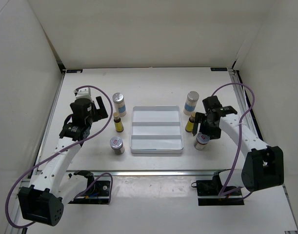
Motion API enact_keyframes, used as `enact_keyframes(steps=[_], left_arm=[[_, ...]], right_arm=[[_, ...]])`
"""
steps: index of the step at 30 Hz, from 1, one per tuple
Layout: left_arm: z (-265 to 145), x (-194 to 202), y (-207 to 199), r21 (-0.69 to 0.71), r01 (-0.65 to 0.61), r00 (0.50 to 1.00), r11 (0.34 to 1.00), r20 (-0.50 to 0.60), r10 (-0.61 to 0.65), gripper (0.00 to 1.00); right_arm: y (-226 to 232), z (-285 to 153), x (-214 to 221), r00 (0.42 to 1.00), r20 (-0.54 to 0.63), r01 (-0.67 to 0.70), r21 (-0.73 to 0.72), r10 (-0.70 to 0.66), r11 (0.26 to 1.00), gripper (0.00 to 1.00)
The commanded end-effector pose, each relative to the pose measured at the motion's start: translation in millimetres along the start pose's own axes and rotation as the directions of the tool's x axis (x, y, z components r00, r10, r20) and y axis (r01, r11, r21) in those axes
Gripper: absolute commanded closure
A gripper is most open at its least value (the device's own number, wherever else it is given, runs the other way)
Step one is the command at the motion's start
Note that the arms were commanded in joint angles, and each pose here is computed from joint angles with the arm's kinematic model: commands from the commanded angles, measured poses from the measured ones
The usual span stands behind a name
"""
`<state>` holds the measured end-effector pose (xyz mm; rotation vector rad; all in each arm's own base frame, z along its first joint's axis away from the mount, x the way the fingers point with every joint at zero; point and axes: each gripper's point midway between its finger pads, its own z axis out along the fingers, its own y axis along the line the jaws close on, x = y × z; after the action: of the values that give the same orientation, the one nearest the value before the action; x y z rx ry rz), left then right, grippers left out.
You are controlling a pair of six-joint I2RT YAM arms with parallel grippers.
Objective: Organize the condiment bottles
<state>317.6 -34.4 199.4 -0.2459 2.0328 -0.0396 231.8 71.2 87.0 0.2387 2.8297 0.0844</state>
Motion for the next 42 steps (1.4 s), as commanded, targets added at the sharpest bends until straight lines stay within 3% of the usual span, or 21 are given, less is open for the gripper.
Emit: enact_keyframes(steps=[1,8,19,23,31,42], left_arm=[[-8.4,-17.9,-1.6,0.003,0.018,0.998,1.0,0.052,-0.018,0.0],[-8.4,-17.9,-1.6,0.003,0.018,0.998,1.0,0.052,-0.018,0.0],[-8.5,-17.4,-3.2,0.012,0.017,0.999,1.0,0.05,-0.018,0.0],[-8.5,-17.4,-3.2,0.012,0.017,0.999,1.0,0.05,-0.018,0.0],[-8.5,-17.4,-3.2,0.012,0.017,0.999,1.0,0.05,-0.018,0.0],[-8.5,-17.4,-2.8,0.011,0.008,0.999,1.0,0.05,-0.008,0.0]], right_arm=[[1.1,2.7,9.0,0.999,-0.018,-0.041,-0.006,0.041,0.999,0.17],[0.7,9.8,15.5,0.998,-0.047,-0.049,-0.001,0.049,0.999,0.34],[1.4,-8.6,16.1,0.999,-0.004,-0.032,0.0,0.032,0.999,0.87],[4.8,-29.6,12.6,0.999,0.032,-0.015,-0.014,0.015,1.0,0.97],[38.1,-78.3,-3.3,0.989,0.126,0.088,-0.107,-0.074,0.99,1.0],[92.4,-103.8,6.2,0.951,0.227,0.251,-0.18,-0.208,0.951,1.0]])
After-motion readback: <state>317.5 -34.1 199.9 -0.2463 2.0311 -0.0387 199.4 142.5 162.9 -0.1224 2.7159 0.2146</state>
